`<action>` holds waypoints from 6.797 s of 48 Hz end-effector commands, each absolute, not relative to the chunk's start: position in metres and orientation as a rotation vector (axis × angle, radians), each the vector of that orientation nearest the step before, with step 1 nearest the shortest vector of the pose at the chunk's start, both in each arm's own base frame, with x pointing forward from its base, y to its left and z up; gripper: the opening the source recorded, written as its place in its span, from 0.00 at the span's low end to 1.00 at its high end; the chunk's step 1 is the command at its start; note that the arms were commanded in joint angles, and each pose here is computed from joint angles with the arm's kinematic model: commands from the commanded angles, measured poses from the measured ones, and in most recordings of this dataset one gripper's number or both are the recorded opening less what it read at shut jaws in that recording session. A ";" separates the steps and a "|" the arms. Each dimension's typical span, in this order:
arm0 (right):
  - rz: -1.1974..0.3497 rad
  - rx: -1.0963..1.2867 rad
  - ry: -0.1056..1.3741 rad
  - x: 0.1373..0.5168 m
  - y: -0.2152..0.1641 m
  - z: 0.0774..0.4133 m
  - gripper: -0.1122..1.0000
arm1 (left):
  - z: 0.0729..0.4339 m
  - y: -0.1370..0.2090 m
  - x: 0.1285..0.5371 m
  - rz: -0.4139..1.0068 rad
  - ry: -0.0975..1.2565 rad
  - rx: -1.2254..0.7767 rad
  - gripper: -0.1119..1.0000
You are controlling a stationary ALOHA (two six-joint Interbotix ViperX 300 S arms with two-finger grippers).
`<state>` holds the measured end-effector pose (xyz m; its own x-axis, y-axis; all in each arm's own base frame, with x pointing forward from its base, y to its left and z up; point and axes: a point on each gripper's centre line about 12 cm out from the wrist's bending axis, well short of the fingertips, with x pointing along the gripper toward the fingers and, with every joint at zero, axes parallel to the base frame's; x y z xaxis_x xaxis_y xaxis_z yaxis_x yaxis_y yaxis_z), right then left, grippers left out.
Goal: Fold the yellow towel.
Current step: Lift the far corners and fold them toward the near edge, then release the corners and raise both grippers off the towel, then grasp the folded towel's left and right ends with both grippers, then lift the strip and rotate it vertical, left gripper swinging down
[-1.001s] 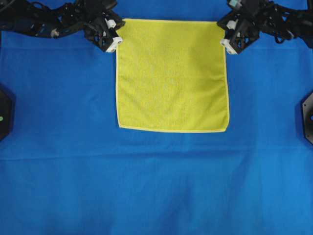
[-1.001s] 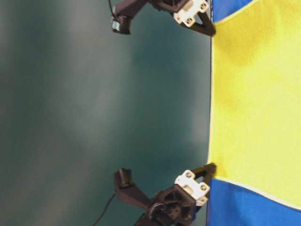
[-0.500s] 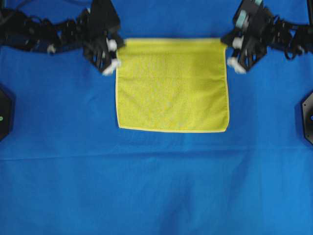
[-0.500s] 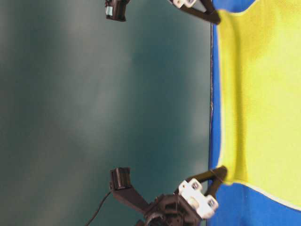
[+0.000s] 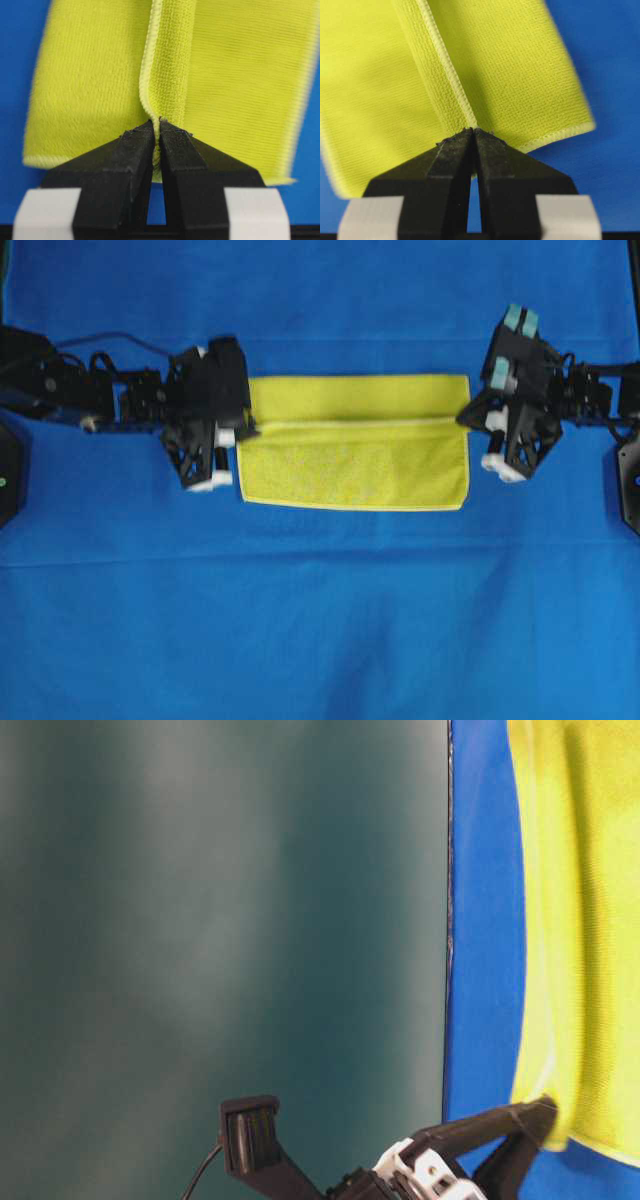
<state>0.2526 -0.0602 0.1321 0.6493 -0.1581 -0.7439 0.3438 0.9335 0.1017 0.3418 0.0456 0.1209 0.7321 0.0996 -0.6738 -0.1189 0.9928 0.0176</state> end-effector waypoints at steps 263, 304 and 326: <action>-0.595 0.078 0.609 0.278 -0.179 0.242 0.14 | 0.247 -0.064 0.512 -0.166 0.300 0.292 0.14; -0.441 0.105 0.609 0.360 -0.187 0.180 0.14 | 0.171 -0.067 0.466 -0.155 0.491 0.104 0.14; -0.439 0.122 0.601 0.374 -0.188 0.179 0.14 | 0.153 -0.062 0.432 -0.157 0.549 0.113 0.14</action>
<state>0.3702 -0.1840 0.1661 0.7166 -0.3504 -0.6031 0.4244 0.9052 -0.0216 0.4306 -0.0553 0.1344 0.8139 -0.1015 -0.5721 0.1660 0.9842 0.0616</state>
